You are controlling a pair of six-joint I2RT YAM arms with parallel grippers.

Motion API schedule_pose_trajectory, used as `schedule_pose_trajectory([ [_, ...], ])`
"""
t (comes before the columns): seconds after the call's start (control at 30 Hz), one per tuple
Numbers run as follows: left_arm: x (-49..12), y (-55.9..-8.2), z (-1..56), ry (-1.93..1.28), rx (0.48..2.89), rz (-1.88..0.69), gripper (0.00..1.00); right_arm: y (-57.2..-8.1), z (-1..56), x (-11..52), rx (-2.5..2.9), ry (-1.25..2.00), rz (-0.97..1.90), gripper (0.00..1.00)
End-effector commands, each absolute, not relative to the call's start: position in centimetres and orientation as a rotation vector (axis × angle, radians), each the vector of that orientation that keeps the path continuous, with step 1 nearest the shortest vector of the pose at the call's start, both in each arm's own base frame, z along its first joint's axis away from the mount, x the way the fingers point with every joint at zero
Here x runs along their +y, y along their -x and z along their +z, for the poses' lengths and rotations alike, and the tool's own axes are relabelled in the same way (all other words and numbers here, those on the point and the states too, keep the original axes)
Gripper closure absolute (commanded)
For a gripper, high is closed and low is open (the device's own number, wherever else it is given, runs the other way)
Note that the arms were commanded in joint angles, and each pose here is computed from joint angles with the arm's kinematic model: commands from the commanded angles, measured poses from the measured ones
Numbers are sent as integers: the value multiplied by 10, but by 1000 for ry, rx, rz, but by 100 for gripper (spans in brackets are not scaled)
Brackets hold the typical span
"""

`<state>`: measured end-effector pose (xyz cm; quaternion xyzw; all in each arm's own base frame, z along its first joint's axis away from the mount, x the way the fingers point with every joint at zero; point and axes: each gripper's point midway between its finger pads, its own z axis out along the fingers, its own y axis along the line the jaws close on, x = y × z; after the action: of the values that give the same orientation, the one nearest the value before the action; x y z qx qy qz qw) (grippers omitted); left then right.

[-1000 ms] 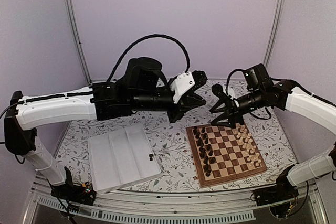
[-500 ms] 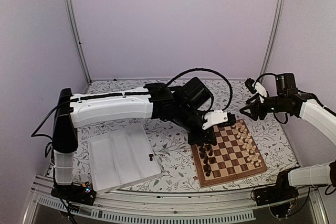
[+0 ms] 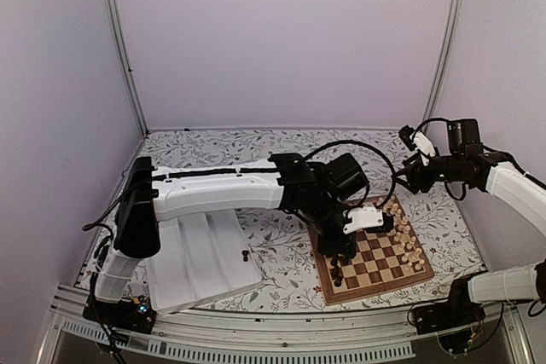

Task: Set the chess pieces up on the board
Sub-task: Place the chess piece on the chessboard.

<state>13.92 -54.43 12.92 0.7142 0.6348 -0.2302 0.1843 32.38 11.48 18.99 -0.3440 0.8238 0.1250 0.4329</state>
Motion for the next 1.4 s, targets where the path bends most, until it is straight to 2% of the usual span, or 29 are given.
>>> schedule_pose_trajectory([
  [0.0,-552,-132,118,-2044,1793,-630,93,-327,184,113,2066,839,299,37],
  [0.7,-555,-127,75,-2114,1839,-539,90,-326,181,114,2067,850,313,36],
  [1.37,-557,-127,64,-2133,1831,-519,85,-325,181,115,2064,860,319,36],
])
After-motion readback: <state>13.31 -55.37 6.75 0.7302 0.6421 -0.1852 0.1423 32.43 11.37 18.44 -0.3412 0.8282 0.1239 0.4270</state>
